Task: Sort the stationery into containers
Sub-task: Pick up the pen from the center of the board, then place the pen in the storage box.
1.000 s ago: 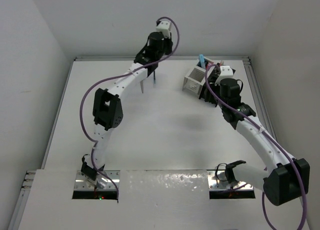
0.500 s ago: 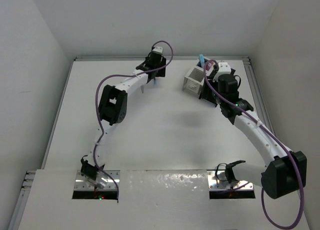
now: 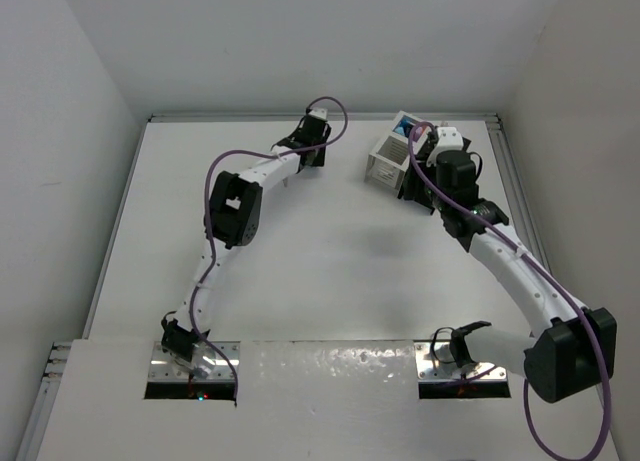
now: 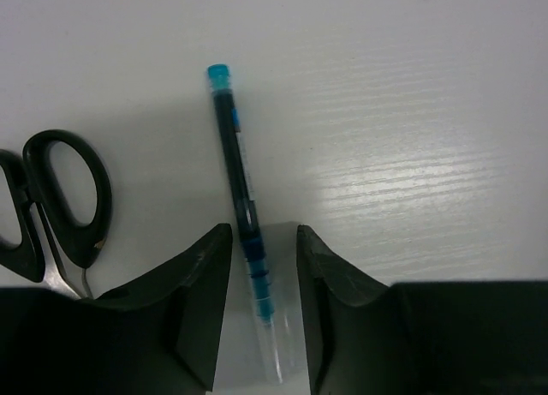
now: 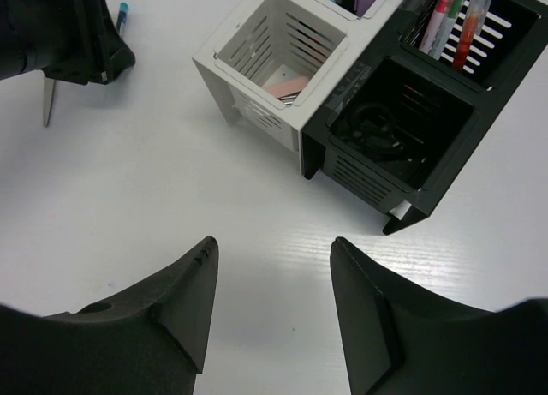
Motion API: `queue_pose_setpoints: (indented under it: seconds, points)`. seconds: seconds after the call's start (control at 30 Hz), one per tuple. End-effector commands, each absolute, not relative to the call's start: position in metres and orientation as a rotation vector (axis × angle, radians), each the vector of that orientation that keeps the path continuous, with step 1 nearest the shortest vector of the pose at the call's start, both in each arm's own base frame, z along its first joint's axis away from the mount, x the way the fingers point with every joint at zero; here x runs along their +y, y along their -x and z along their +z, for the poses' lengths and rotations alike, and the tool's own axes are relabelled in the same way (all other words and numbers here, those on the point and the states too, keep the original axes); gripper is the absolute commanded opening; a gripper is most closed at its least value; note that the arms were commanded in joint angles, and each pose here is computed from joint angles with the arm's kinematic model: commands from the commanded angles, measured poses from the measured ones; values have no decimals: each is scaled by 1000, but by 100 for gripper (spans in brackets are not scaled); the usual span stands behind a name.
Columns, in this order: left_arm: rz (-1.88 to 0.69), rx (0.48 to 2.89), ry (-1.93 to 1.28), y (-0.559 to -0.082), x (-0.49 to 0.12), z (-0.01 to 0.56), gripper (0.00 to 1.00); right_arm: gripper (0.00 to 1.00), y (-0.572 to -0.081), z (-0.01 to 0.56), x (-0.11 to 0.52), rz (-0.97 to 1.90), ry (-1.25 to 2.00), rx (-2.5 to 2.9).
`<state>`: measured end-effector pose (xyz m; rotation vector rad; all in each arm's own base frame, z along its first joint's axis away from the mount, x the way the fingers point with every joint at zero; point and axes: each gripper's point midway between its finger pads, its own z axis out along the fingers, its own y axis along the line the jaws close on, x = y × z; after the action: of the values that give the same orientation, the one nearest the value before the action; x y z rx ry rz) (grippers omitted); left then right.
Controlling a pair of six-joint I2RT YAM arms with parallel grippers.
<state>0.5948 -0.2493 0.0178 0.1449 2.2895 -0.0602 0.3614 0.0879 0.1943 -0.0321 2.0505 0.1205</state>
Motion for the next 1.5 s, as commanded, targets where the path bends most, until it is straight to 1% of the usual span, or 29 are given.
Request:
queue_pose_setpoints:
  seconds: [0.0, 0.03, 0.07, 0.1, 0.17, 0.27, 0.37, 0.43, 0.47, 0.5, 0.53, 0.57, 0.6, 0.73, 0.83, 0.97, 1.0, 1.17, 1.33, 1.47]
  points:
    - [-75, 2385, -127, -578, -244, 6, 32, 54, -365, 224, 87, 122, 9, 1966]
    - [-83, 2394, -134, -575, -245, 6, 28, 54, -365, 225, 87, 123, 9, 1963]
    - [-84, 2412, -147, -571, -245, 3, 16, 54, -365, 226, 87, 122, 8, 1961]
    - [-85, 2412, -151, -570, -244, 5, 0, 54, -365, 226, 87, 124, 9, 1960]
    - [-82, 2410, -162, -570, -243, 9, 0, 54, -366, 228, 87, 125, 9, 1955]
    - [-93, 2361, -176, -578, -238, 33, 0, 55, -367, 226, 90, 135, 21, 1962]
    - [-115, 2262, -234, -589, -237, 74, 0, 55, -369, 230, 95, 162, 24, 1959]
    - [-112, 2151, -333, -594, -238, 116, 0, 57, -372, 238, 98, 186, 30, 1935]
    - [-117, 2073, -364, -594, -239, 153, 0, 58, -375, 244, 100, 197, 31, 1919]
    - [-82, 2026, -455, -593, -236, 165, 0, 60, -377, 249, 104, 219, 40, 1907]
    - [-102, 1946, -505, -594, -243, 188, 0, 63, -380, 256, 106, 244, 32, 1885]
    - [-101, 1851, -541, -589, -242, 229, 0, 64, -386, 266, 110, 267, 24, 1862]
    - [-63, 1781, -621, -587, -241, 247, 0, 65, -392, 276, 115, 318, 27, 1831]
    - [-168, 1563, -801, -561, -258, 316, 0, 67, -422, 309, 143, 520, -30, 1735]
    - [-300, 1477, -897, -531, -281, 336, 0, 68, -442, 338, 155, 630, -103, 1632]
    - [-444, 1443, -923, -501, -309, 348, 0, 66, -469, 357, 164, 734, -210, 1512]
    - [-488, 1438, -936, -494, -319, 348, 0, 66, -475, 354, 169, 765, -232, 1507]
    - [-551, 1443, -940, -482, -339, 351, 0, 62, -476, 363, 178, 846, -224, 1413]
    - [-576, 1457, -954, -476, -350, 343, 0, 59, -471, 372, 176, 874, -226, 1328]
    - [-594, 1451, -964, -472, -357, 344, 0, 58, -476, 372, 179, 891, -247, 1322]
